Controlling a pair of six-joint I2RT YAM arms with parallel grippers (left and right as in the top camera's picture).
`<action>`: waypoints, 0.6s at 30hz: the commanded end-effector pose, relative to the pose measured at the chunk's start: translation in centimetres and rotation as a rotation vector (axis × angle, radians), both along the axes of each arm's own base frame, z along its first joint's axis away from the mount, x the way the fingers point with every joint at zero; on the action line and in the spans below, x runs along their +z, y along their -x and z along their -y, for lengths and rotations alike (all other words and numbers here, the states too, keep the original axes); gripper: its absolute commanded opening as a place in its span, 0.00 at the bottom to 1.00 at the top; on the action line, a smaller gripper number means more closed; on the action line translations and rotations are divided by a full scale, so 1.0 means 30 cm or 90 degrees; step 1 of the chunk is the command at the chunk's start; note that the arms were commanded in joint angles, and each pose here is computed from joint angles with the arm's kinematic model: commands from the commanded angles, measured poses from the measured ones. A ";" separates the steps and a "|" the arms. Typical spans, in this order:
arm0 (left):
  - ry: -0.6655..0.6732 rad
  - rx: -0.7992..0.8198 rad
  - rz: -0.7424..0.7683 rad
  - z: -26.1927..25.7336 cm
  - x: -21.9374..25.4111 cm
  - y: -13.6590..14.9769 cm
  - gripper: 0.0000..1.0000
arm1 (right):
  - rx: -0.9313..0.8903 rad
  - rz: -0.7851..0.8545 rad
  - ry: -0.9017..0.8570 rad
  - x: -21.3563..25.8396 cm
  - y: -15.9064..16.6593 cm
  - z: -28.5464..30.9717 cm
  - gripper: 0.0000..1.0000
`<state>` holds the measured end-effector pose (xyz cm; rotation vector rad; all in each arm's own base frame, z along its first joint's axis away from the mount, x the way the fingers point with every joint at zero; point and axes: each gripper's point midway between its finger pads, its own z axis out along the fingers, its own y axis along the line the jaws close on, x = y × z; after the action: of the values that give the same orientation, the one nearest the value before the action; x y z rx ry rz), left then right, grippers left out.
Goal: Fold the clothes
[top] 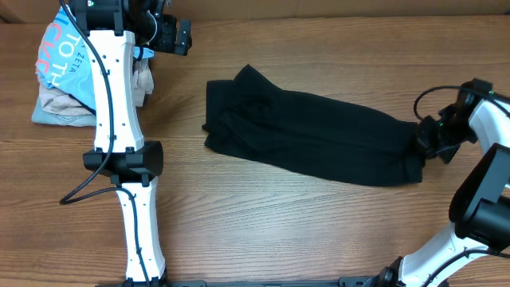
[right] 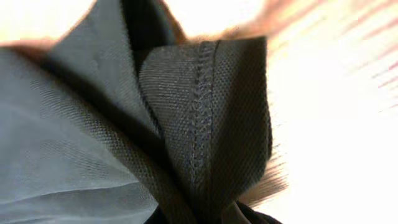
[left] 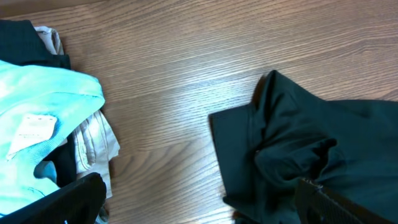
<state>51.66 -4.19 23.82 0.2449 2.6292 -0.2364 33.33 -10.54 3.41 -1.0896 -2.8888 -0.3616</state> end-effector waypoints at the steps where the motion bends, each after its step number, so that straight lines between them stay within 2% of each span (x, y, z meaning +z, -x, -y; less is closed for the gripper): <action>1: 0.004 0.009 0.016 0.002 0.039 0.008 1.00 | 0.053 0.056 -0.007 0.103 -0.082 -0.052 0.04; 7: 0.004 0.003 0.015 0.018 0.039 0.009 1.00 | 0.143 0.106 -0.026 0.216 -0.152 -0.272 0.04; 16: 0.004 0.002 0.016 0.022 0.039 0.009 1.00 | 0.286 0.144 -0.019 0.218 -0.189 -0.727 0.04; 17: 0.004 0.001 0.016 0.023 0.039 0.009 1.00 | 0.292 0.157 -0.018 0.221 -0.199 -0.764 0.05; 18: 0.004 0.001 0.015 0.024 0.039 0.009 1.00 | 0.295 0.171 -0.014 0.225 -0.209 -0.799 0.20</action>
<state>51.65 -4.21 23.82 0.2449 2.6292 -0.2366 38.67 10.83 8.27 -0.3343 -3.1657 -0.5124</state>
